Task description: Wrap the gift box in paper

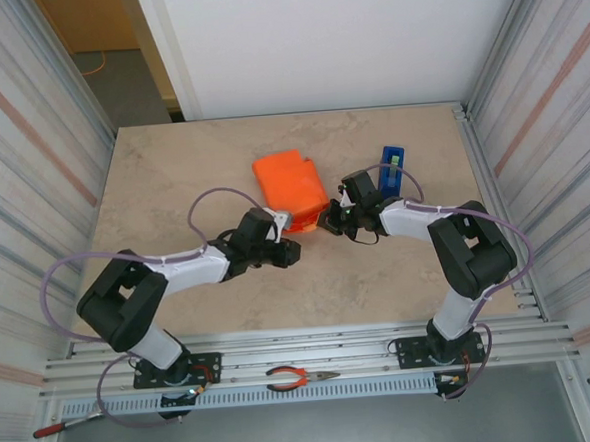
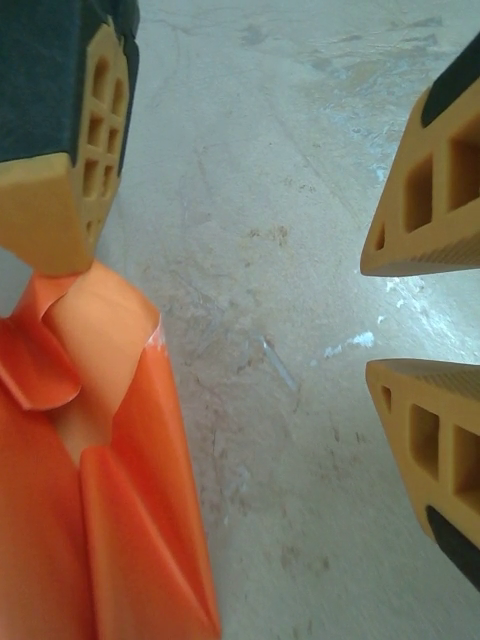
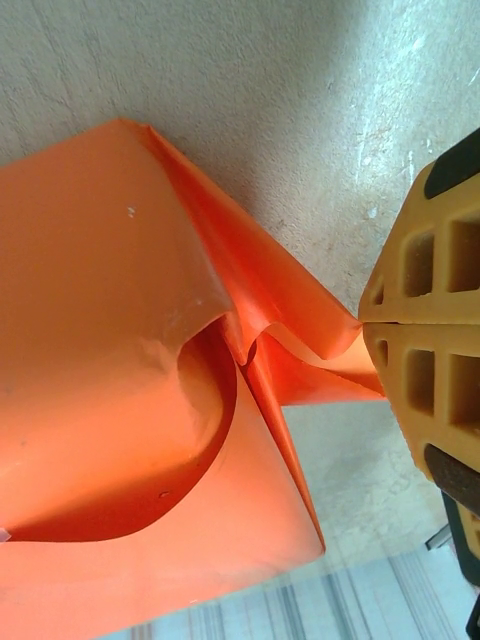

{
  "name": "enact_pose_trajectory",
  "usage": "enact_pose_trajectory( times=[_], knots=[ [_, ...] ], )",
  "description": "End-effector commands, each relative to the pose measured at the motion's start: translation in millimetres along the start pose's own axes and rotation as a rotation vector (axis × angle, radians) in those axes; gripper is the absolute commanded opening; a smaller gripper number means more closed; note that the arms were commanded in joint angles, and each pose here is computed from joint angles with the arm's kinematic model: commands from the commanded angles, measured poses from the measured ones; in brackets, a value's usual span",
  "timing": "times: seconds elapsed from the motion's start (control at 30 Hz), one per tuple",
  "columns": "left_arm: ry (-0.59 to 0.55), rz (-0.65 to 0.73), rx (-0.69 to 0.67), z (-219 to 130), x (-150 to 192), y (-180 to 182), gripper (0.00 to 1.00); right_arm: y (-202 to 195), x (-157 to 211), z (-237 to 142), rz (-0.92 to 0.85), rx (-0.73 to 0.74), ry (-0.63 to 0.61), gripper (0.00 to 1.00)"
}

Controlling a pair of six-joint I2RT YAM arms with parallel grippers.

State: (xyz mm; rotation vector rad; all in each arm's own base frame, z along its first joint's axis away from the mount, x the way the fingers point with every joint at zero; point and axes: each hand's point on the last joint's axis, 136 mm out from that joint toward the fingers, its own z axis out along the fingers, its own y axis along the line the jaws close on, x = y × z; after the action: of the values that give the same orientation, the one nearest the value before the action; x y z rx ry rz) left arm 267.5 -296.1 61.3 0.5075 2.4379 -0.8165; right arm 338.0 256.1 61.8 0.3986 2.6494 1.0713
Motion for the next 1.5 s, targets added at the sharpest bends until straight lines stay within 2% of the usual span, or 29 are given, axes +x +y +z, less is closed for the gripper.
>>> enact_pose_trajectory(
  times=[0.0, 0.33, 0.57, 0.6, 0.67, 0.73, 0.87, 1.0, 1.23, 1.47],
  knots=[
    [-0.027, 0.021, 0.039, 10.7, -7.7, -11.5, 0.28, 23.0, -8.3, -12.0, 0.000, -0.069, -0.022, 0.00],
    [-0.046, 0.021, 0.025, 40.8, -19.4, -10.8, 0.24, 24.8, -7.4, -10.3, 0.006, -0.080, -0.013, 0.00],
    [-0.114, 0.018, -0.106, 52.3, -40.4, 10.4, 0.22, 24.2, -4.6, -10.4, 0.007, -0.084, -0.004, 0.00],
    [-0.132, 0.021, -0.135, 51.5, -44.0, 15.0, 0.22, 24.7, -4.2, -11.3, 0.006, -0.087, -0.004, 0.03],
    [-0.156, 0.031, -0.178, 49.3, -51.8, 21.1, 0.21, 24.7, -6.2, -17.0, 0.005, -0.094, -0.014, 0.19],
    [-0.170, 0.038, -0.192, 46.8, -57.9, 22.8, 0.21, 21.1, -9.9, -24.8, 0.009, -0.096, -0.032, 0.29],
    [-0.187, 0.037, -0.195, 42.5, -66.5, 23.5, 0.21, 4.1, -16.6, -38.8, 0.022, -0.074, -0.072, 0.32],
    [-0.195, 0.024, -0.192, 41.5, -70.9, 24.5, 0.21, -12.3, -15.1, -36.7, 0.029, -0.064, -0.078, 0.27],
    [-0.205, 0.017, -0.206, 37.9, -75.7, 27.1, 0.21, -19.8, 3.1, -3.8, -0.016, -0.080, -0.030, 0.00],
    [-0.200, 0.016, -0.203, 37.8, -77.0, 25.6, 0.22, -10.2, 7.8, 22.2, -0.026, -0.111, -0.009, 0.00]
  ],
)
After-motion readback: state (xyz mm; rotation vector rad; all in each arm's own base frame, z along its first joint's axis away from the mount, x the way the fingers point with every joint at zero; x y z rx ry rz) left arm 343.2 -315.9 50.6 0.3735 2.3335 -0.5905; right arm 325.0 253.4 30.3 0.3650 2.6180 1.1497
